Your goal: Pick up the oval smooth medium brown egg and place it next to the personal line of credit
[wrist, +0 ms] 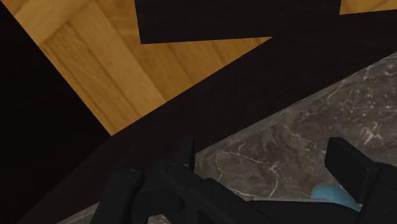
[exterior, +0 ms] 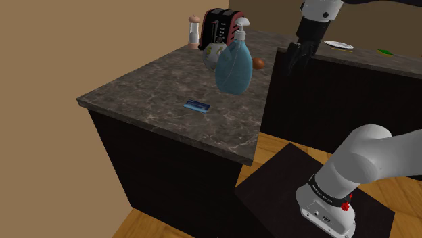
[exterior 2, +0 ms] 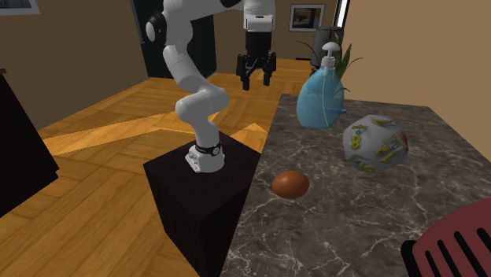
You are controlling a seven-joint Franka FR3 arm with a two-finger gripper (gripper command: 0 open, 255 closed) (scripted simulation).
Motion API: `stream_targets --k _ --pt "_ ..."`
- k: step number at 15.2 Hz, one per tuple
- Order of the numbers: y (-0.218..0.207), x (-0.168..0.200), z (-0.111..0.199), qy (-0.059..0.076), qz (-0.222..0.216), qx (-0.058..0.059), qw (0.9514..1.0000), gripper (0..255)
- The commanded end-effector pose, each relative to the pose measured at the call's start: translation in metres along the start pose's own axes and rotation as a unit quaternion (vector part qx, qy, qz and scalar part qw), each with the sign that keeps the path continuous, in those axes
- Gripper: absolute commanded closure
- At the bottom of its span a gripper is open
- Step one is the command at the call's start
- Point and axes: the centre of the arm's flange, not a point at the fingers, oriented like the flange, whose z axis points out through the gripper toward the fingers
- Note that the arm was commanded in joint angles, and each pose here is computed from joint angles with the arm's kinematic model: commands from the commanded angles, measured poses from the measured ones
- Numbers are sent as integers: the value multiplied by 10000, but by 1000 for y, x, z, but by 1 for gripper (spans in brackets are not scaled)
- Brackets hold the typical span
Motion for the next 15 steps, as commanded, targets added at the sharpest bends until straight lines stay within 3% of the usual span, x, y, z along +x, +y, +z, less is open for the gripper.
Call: stream_targets --k 1,15 --pt "0 0 0 0 0 0 10000 0" --pt "89 144 52 201 -201 -178 9994 0"
